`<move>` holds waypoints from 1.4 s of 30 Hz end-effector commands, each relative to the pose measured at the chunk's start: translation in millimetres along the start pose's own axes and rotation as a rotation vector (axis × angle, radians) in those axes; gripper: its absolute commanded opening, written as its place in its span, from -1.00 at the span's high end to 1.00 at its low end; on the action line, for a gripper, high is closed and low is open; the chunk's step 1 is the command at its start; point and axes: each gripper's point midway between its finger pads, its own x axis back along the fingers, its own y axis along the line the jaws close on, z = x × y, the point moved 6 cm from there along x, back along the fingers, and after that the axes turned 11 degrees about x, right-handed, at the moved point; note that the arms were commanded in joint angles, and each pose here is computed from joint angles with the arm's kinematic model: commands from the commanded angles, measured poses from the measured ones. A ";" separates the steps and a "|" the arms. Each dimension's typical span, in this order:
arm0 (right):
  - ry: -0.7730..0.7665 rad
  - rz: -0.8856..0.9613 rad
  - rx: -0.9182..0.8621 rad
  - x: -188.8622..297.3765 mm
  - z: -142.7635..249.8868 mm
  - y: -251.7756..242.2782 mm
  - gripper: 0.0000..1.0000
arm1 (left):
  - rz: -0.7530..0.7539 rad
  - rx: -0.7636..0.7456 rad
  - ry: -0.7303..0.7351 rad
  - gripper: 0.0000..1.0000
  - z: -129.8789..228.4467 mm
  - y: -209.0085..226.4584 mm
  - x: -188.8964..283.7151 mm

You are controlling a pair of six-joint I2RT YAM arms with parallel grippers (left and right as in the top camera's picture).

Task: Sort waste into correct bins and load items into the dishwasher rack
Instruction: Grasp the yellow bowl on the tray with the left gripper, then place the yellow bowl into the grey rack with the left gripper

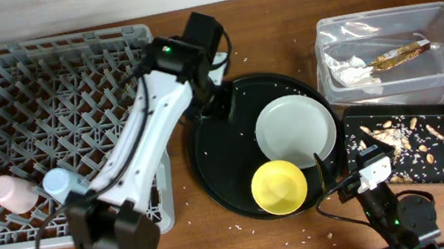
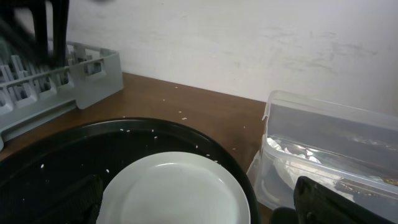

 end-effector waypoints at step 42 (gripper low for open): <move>0.001 0.002 -0.009 -0.2 2.6 0.1 -0.96 | -1.296 0.570 -0.406 0.99 -11.9 211.3 72.3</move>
